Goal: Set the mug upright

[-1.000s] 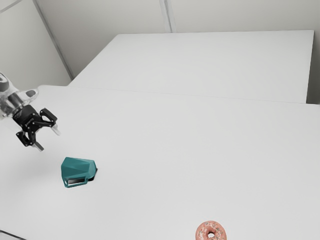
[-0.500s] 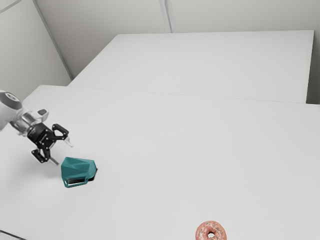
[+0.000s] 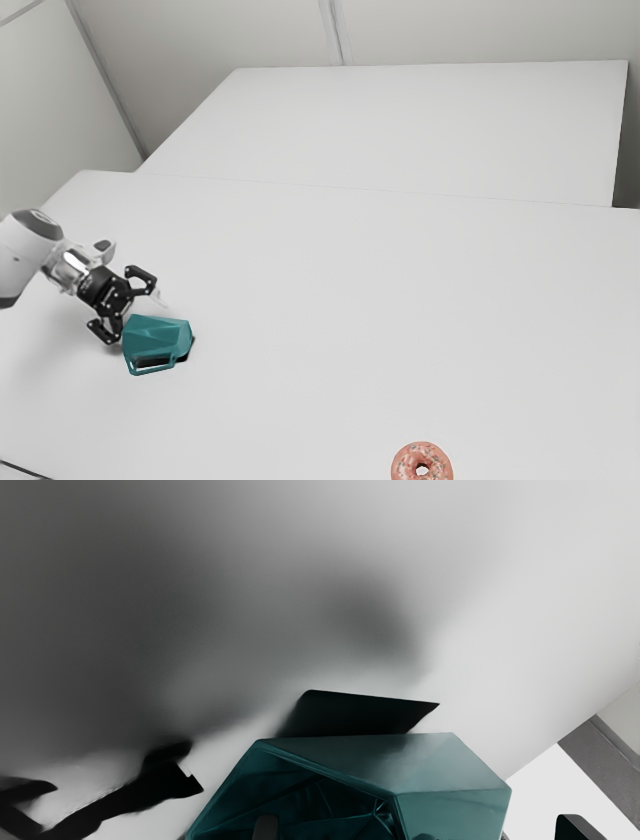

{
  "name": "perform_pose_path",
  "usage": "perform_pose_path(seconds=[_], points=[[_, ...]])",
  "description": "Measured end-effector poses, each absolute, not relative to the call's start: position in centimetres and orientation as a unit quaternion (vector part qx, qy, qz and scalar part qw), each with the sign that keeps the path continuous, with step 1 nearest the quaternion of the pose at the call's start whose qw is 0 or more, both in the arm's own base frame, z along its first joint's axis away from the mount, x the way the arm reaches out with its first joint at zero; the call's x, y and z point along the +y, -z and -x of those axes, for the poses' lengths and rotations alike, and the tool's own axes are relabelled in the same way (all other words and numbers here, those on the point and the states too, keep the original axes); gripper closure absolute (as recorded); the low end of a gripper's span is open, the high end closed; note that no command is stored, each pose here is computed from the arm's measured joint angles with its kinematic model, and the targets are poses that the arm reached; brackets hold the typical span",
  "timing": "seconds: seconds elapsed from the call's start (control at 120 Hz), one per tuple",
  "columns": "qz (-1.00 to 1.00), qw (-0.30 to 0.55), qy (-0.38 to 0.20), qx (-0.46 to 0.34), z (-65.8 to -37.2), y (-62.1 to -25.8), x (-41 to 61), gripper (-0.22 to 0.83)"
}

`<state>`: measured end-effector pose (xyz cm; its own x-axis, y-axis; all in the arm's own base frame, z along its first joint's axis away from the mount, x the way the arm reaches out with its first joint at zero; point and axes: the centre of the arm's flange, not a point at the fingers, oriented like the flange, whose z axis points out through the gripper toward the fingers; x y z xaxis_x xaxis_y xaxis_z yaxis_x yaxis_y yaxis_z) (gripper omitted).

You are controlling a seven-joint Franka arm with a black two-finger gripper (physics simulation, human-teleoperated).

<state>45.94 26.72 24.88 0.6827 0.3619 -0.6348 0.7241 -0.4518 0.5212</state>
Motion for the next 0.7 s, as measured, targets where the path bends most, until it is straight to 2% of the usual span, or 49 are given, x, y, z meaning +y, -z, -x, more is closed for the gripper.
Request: perform_pose_path(seconds=[0.033,0.2,0.308,0.467,0.7], points=[[-0.822,0.407,0.223,0.330,-46.0,-24.9,26.6,0.05],[-0.825,0.405,0.218,0.328,-46.2,-25.3,26.7,0.48],[-0.829,0.403,0.213,0.325,-46.4,-25.9,26.7,0.62],[-0.837,0.401,0.204,0.310,-47.4,-27.4,25.8,0.72],[-0.842,0.397,0.201,0.304,-47.8,-28.3,25.3,0.76]])
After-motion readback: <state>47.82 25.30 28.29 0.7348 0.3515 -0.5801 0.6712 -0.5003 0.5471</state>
